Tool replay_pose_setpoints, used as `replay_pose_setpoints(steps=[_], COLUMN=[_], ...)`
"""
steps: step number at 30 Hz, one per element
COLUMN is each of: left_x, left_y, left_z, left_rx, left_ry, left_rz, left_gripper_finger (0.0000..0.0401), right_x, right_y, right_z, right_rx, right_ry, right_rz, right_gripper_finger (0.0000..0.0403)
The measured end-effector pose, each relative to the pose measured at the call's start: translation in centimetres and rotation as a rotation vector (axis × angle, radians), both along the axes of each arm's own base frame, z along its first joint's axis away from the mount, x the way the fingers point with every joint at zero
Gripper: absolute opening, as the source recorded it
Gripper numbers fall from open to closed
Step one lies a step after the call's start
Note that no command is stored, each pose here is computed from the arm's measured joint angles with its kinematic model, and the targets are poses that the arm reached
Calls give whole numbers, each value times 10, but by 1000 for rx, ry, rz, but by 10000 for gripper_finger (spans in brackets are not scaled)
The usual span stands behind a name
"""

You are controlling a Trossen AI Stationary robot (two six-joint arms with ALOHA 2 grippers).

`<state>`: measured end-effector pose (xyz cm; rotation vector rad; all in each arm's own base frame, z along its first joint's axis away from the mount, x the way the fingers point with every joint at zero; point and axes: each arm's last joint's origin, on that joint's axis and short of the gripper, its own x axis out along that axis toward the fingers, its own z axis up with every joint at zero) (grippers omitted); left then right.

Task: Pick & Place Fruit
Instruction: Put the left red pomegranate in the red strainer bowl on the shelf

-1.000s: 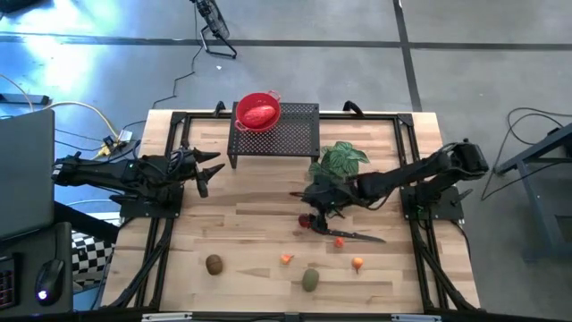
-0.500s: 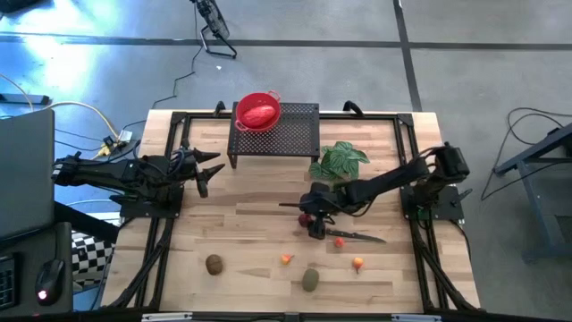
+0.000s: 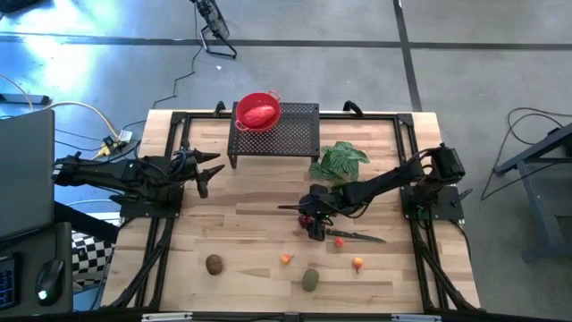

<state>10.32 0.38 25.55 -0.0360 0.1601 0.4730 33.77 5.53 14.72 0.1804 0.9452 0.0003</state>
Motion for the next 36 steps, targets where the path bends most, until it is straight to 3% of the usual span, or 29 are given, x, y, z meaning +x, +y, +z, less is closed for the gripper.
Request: replay_pose_setpoints(steps=[18,29,36], left_x=[0,0,0], left_y=[0,0,0], left_z=[-1,-2,-2], left_rx=[0,-1,-2], left_ry=[7,16,15], left_rz=[0,1,1], left_gripper_finger=[175,175,175], right_x=[3,2,2], right_y=[1,0,0], right_z=[-11,-12,-12], right_rx=[0,-7,-4], right_ry=[18,27,27], right_rz=[5,-1,-4], right_gripper_finger=[305,238,230])
